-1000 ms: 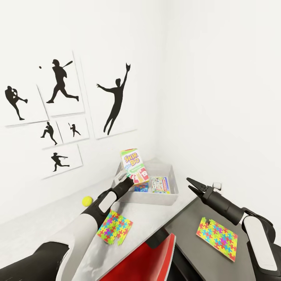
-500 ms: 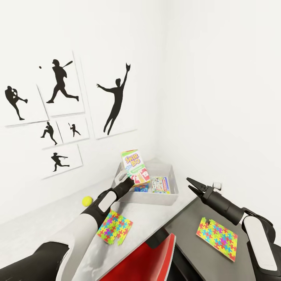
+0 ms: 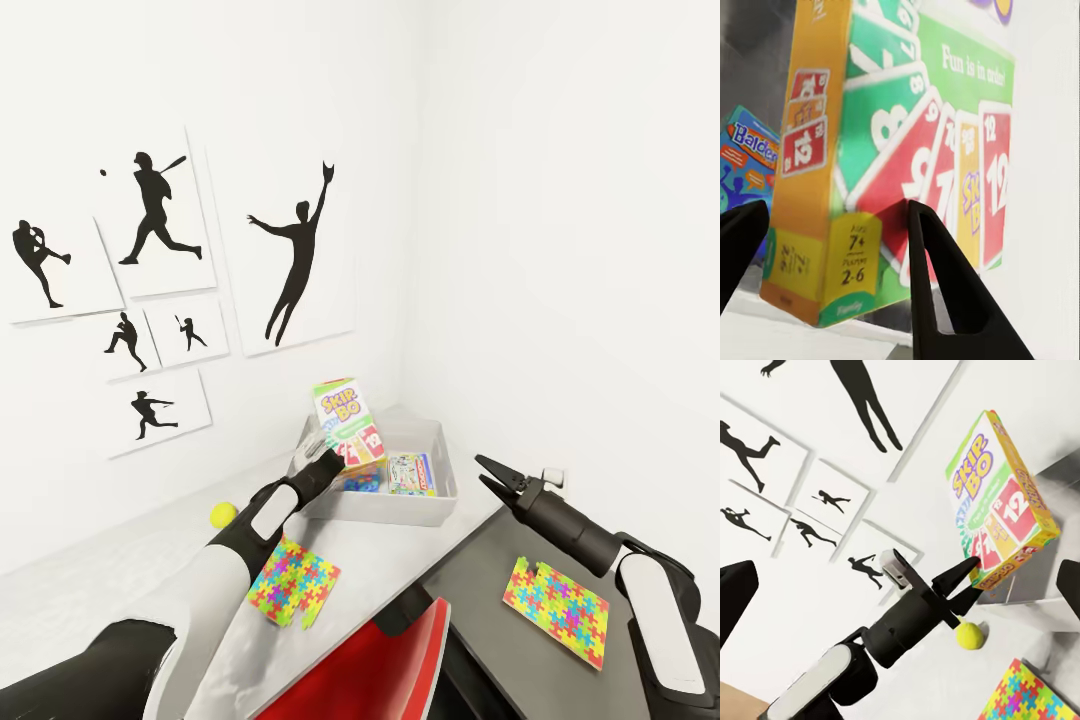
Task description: Put all the toys in the child's room - the three board games (two on the bed and one on the table), the two jigsaw puzzles on the table, and the tennis ball on the table - inside the toy box on the table in the child's room.
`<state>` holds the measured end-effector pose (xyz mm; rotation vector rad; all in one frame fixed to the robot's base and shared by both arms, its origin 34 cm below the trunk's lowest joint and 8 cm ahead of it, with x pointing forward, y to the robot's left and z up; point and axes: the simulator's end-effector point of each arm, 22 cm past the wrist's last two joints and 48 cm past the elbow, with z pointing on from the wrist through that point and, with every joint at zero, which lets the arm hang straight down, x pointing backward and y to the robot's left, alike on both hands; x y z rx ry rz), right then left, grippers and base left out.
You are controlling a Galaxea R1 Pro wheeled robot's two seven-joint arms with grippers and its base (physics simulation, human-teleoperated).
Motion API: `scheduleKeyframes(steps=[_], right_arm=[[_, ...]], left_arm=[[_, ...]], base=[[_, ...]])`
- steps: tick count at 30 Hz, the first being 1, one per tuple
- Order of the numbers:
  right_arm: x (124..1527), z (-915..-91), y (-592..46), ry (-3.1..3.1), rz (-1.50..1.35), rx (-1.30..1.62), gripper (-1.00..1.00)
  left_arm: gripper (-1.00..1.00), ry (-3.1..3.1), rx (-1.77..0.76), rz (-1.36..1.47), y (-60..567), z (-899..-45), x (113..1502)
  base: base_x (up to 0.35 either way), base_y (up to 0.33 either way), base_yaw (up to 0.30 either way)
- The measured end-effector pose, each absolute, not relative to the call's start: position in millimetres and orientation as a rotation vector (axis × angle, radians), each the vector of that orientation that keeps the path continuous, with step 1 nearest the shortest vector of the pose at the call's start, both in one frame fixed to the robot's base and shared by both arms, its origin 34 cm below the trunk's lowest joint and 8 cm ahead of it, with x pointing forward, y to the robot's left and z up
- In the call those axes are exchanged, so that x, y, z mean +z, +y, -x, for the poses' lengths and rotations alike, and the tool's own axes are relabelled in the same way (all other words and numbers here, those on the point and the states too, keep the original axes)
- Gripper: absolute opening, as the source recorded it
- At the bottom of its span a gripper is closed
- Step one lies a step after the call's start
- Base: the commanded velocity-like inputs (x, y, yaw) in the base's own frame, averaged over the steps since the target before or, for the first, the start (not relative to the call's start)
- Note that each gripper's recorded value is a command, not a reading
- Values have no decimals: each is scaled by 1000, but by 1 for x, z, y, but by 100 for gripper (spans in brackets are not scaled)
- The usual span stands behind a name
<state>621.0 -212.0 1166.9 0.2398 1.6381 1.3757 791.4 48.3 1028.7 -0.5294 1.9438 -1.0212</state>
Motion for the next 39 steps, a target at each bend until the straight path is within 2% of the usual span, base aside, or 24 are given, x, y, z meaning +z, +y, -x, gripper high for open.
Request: scheduleKeyframes(steps=[7,16,30,34,39], right_arm=[[1166,-621,-211,1639,-245,1379,100],[1158,-624,-212,1650,-261,1381,100],[1145,-627,-212,1669,-280,1384,100],[1142,-628,-212,1675,-285,1385,100],[1138,-629,-212,1681,-291,1386,100]], left_arm=[[-100,1767,-1217,617,31,-811,1126],[-100,1676,-1154,731,3,-807,1138],[-100,1832,-922,1020,30,-801,1089],[-100,1844,-919,986,16,-796,1091],[-100,1856,-1045,966,-24,-780,1108]], base=[[0,0,0],[0,0,0],[0,0,0],[0,0,0],[0,0,0]])
